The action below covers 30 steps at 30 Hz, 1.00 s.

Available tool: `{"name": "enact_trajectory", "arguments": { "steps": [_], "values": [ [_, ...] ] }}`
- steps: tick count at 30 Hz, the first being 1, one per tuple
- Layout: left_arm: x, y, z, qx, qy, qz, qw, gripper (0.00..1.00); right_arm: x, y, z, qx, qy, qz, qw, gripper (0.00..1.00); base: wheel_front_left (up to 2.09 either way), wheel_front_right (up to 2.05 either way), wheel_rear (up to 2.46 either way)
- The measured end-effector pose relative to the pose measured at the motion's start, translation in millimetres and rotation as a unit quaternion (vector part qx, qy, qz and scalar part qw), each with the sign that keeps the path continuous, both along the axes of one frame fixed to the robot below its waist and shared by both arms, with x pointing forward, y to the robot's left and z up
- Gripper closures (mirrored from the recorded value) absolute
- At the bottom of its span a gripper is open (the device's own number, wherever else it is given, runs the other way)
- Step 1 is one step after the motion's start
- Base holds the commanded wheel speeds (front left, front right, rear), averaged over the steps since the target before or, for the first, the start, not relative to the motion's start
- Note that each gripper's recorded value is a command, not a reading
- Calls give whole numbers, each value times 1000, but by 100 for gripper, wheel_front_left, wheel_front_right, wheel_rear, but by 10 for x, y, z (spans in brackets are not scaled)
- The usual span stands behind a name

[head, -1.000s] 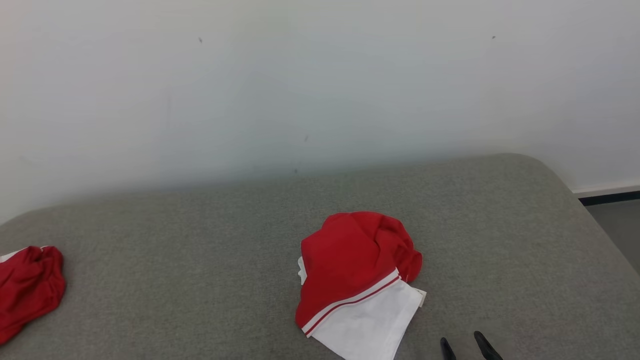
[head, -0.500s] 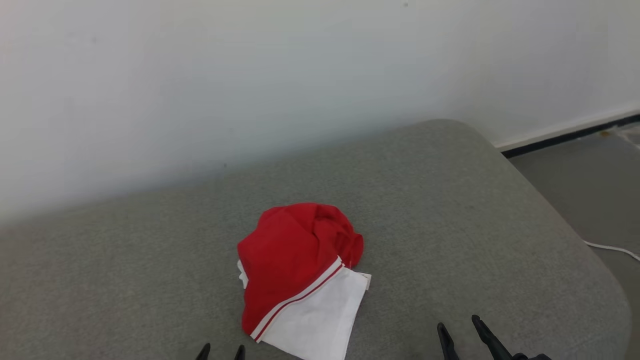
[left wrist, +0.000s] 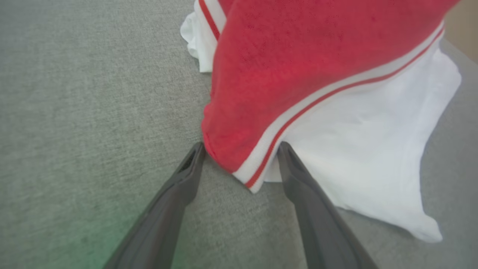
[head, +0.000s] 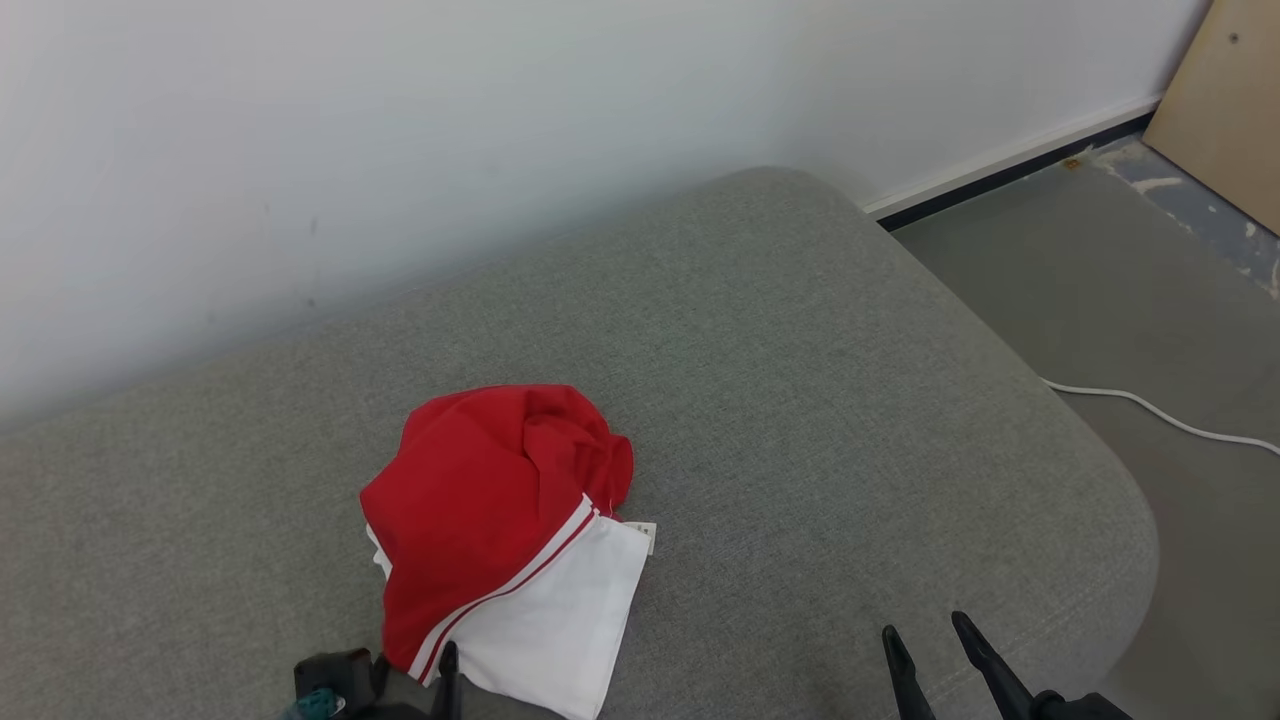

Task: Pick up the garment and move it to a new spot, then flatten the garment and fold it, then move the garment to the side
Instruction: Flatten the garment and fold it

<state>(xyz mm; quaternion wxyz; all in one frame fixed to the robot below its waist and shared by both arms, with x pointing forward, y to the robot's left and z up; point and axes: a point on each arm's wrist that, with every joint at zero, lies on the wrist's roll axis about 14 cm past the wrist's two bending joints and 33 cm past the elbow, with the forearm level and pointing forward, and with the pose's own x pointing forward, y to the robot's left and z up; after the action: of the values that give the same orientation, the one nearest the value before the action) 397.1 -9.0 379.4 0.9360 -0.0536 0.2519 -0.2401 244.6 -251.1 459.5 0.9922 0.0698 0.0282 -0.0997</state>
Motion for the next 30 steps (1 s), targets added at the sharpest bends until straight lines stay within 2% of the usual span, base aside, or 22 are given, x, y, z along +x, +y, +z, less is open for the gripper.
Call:
{"name": "enact_trajectory", "arguments": {
  "steps": [2, 3, 8, 10, 12, 17, 21, 24, 27, 30],
  "values": [
    [32, -17, 5, -2, -2, 2, 1000, 79, 2, -2, 1, -1, 0, 0, 1000, 0, 0, 0, 0],
    [28, -27, 10, -4, -4, -1, 1000, 100, 9, 10, 6, -1, -1, 1, 1000, 0, 0, 0, 0],
    [92, -122, 227, -36, -45, -8, 998, 100, 30, 64, 19, 0, -6, 11, 1000, 0, 0, 0, 0],
    [245, -283, 573, -61, -97, -20, 993, 100, 36, 76, 19, 0, -6, 15, 1000, 0, 0, 0, 0],
    [421, -500, 1081, -86, -168, -44, 981, 100, 60, 110, 19, 1, -7, 22, 1000, 0, 0, 0, 0],
    [516, -983, 2315, -148, -314, -105, 932, 100, 115, 217, 41, 6, -14, 39, 999, 0, 0, 0, 0],
    [295, -1396, 2999, -201, -369, -160, 893, 100, 104, 293, 12, 14, -12, 44, 999, 0, 0, 0, 0],
    [97, -1614, 3587, -269, -399, -189, 856, 100, 83, 284, -8, 19, -9, 38, 999, 0, 0, 0, 0],
    [-51, -1681, 4118, -334, -419, -197, 821, 100, 77, 264, -36, 23, -4, 32, 999, 0, 0, 0, 0],
    [-86, -1489, 4639, -407, -433, -168, 786, 100, 79, 272, -63, 27, 0, 29, 999, 0, 0, 0, 0]
  ]
}}
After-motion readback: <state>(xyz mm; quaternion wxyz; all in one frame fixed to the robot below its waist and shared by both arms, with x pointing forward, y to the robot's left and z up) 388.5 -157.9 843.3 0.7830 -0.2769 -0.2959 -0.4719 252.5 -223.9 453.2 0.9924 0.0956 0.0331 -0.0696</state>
